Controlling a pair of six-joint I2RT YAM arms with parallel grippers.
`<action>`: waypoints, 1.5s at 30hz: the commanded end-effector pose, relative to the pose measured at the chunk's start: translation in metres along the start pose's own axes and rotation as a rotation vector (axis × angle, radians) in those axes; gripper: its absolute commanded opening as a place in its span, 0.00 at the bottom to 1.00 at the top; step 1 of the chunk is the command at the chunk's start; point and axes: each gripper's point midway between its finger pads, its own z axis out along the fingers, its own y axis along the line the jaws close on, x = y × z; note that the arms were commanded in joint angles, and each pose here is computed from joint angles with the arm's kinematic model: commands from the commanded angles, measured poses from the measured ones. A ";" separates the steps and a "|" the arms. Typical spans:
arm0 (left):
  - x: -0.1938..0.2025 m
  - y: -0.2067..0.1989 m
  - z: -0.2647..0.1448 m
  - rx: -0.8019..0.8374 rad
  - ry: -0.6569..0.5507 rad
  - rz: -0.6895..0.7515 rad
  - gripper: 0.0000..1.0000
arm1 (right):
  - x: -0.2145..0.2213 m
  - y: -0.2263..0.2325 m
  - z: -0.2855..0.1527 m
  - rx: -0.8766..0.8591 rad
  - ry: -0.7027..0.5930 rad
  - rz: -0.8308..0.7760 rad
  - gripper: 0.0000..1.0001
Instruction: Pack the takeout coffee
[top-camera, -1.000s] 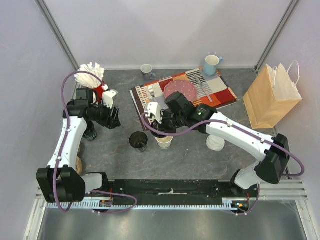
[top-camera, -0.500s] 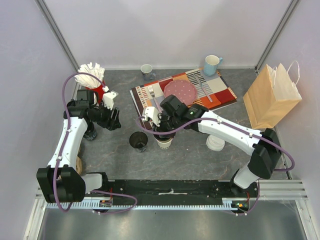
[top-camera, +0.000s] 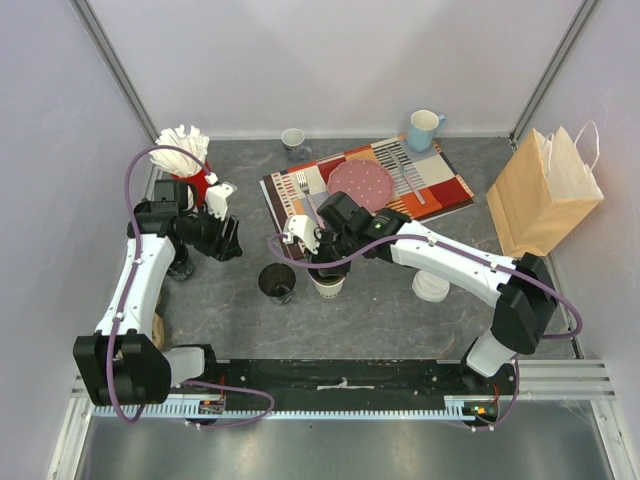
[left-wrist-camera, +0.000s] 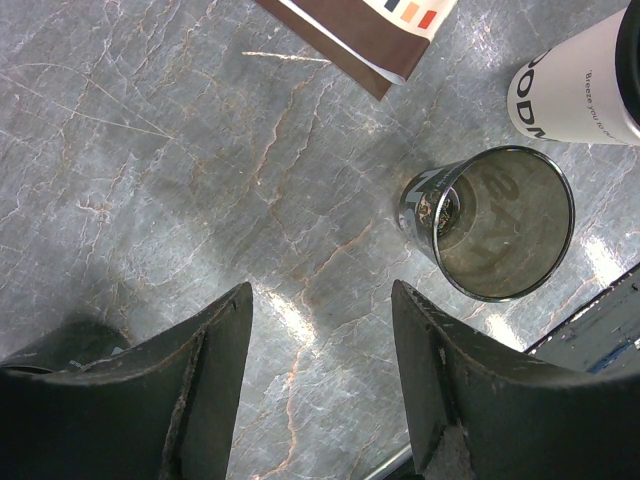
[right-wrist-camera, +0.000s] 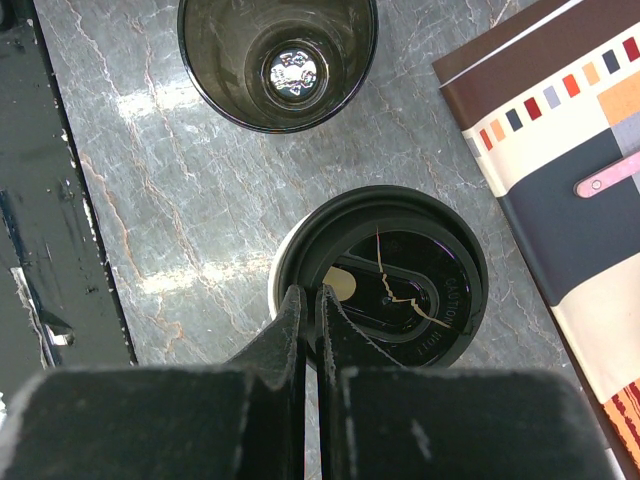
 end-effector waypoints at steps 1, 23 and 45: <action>-0.009 -0.004 -0.004 0.007 -0.039 0.012 0.65 | 0.000 0.000 0.000 0.002 -0.003 -0.017 0.00; -0.009 -0.002 -0.003 0.001 -0.033 0.021 0.65 | 0.004 0.009 0.005 -0.016 0.012 -0.005 0.00; -0.013 0.000 -0.008 -0.014 -0.035 0.035 0.65 | 0.003 0.007 -0.008 0.037 -0.023 0.015 0.00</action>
